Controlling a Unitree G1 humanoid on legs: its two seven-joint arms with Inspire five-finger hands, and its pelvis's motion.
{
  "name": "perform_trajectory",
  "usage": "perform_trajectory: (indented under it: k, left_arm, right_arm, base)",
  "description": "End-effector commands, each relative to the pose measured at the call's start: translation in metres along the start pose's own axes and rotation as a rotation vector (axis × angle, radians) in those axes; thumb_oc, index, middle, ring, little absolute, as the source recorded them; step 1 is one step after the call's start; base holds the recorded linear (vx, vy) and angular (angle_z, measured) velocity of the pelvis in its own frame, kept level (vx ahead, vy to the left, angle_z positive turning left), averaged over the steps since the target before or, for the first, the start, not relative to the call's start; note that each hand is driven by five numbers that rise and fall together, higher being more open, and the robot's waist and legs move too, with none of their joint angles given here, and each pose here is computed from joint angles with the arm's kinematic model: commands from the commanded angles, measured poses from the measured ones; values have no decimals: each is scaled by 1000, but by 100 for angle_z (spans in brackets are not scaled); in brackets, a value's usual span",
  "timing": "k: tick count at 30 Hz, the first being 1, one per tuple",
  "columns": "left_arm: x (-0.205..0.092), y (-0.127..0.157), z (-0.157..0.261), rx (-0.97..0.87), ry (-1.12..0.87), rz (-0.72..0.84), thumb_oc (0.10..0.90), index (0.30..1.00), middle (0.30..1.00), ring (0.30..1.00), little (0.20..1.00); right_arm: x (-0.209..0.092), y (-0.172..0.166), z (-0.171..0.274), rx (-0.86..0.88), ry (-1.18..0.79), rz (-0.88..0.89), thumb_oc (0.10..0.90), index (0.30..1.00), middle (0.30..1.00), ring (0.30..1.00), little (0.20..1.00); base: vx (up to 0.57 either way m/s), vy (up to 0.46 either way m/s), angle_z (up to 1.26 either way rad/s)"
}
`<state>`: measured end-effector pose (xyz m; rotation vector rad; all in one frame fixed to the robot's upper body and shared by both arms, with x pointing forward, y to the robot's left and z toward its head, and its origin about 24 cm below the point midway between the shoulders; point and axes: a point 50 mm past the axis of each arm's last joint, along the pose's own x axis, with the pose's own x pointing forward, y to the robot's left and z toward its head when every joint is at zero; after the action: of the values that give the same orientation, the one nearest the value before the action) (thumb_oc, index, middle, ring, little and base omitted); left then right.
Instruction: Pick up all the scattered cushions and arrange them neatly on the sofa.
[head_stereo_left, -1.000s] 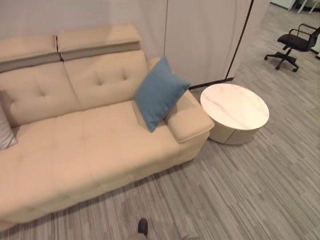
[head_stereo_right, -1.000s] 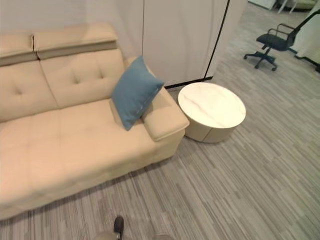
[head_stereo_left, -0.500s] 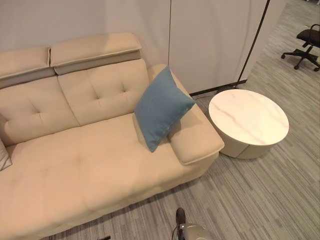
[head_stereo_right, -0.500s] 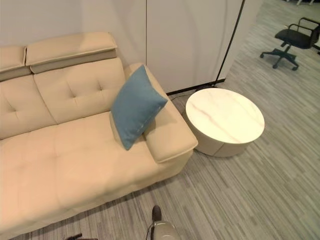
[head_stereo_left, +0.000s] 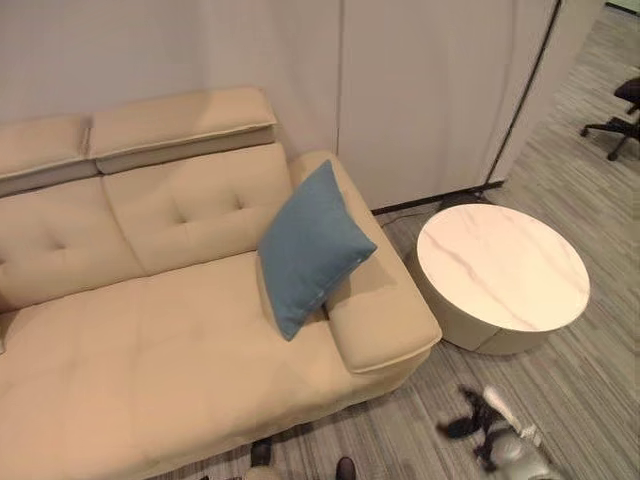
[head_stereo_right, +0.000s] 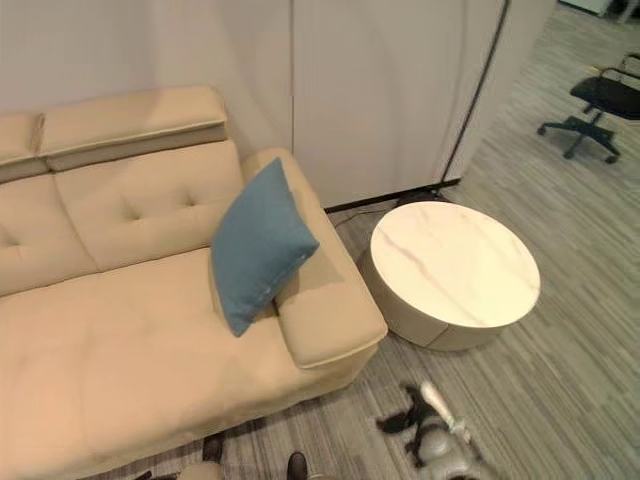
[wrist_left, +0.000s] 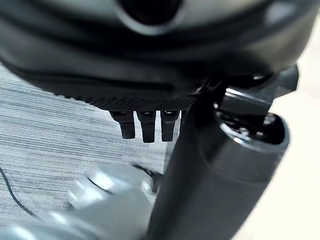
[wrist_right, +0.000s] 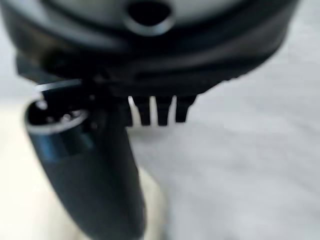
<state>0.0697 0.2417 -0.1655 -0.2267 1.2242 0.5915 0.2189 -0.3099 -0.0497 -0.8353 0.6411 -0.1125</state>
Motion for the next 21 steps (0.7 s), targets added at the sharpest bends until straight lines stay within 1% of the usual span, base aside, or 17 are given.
perform_trajectory:
  k: [1, 2, 3, 4, 5, 8, 9, 10, 11, 12, 13, 14, 15, 16, 17, 19, 21]
  left_arm:
    - [-3, -21, 49, -2, -217, -101, 800, 900, 900, 900, 900]
    - [-3, -22, 49, -3, -217, -101, 800, 900, 900, 900, 900]
    - [-6, -34, 72, -44, -289, -158, 800, 900, 900, 900, 900]
    - [-6, -35, 72, -46, -289, -158, 800, 900, 900, 900, 900]
    - [-9, -42, 83, -72, -329, -184, 800, 900, 900, 900, 900]
    - [-27, -81, 125, -145, -464, -312, 800, 900, 900, 900, 900]
    - [-47, -110, 154, -182, -564, -423, 800, 900, 900, 900, 900]
    - [-47, -111, 154, -185, -565, -424, 800, 900, 900, 900, 900]
    - [-60, -126, 170, -208, -615, -481, 800, 900, 900, 900, 900]
    - [-89, -151, 203, -280, -713, -599, 800, 900, 900, 900, 900]
    - [-101, -161, 215, -300, -743, -643, 800, 900, 900, 900, 900]
    - [-111, -168, 224, -317, -768, -679, 800, 900, 900, 900, 900]
    - [-112, -168, 225, -320, -769, -680, 800, 900, 900, 900, 900]
    - [-121, -176, 232, -336, -781, -713, 800, 900, 900, 900, 900]
    - [-136, -191, 241, -330, -803, -756, 800, 900, 900, 900, 900]
    - [-146, -203, 242, -334, -802, -799, 800, 900, 900, 900, 900]
    - [-150, -208, 244, -335, -800, -814, 800, 900, 900, 900, 900]
  right_arm:
    - [3, -90, 35, -40, -183, -252, 800, 900, 900, 900, 900]
    - [3, -90, 36, -40, -183, -252, 800, 900, 900, 900, 900]
    - [2, -115, 65, -89, -288, -301, 800, 900, 900, 900, 900]
    - [2, -116, 66, -89, -289, -301, 800, 900, 900, 900, 900]
    - [1, -129, 83, -106, -339, -342, 800, 900, 900, 900, 900]
    - [-1, -156, 136, -68, -482, -431, 800, 900, 900, 900, 900]
    - [-5, -167, 169, -51, -567, -472, 800, 900, 900, 900, 900]
    - [-5, -167, 170, -51, -569, -473, 800, 900, 900, 900, 900]
    - [-9, -175, 189, -46, -616, -499, 800, 900, 900, 900, 900]
    - [-18, -189, 222, -23, -695, -556, 800, 900, 900, 900, 900]
    - [-21, -194, 235, -11, -723, -572, 800, 900, 900, 900, 900]
    - [-25, -199, 247, -1, -746, -589, 800, 900, 900, 900, 900]
    - [-25, -200, 249, -1, -749, -590, 800, 900, 900, 900, 900]
    - [-28, -205, 260, 4, -762, -607, 800, 900, 900, 900, 900]
    - [-33, -213, 281, -7, -778, -635, 800, 900, 900, 900, 900]
    - [-36, -218, 297, -8, -779, -652, 800, 900, 900, 900, 900]
    - [-37, -222, 303, -11, -773, -667, 800, 900, 900, 900, 900]
  base:
    - [247, 165, -14]
    - [190, 92, -29]
    - [106, 50, -33]
    - [130, 73, -29]
    - [38, 49, -6]
    - [-41, 53, -17]
    - [-125, 23, -20]
    - [-197, 15, -16]
    - [-236, 5, -7]
    - [-297, -4, -2]
    - [-242, -11, 0]
    - [-92, -12, -4]
    - [-70, -7, -4]
    - [-90, -29, -3]
    - [-104, -53, -5]
    - [-61, -54, -8]
    - [-32, -63, 1]
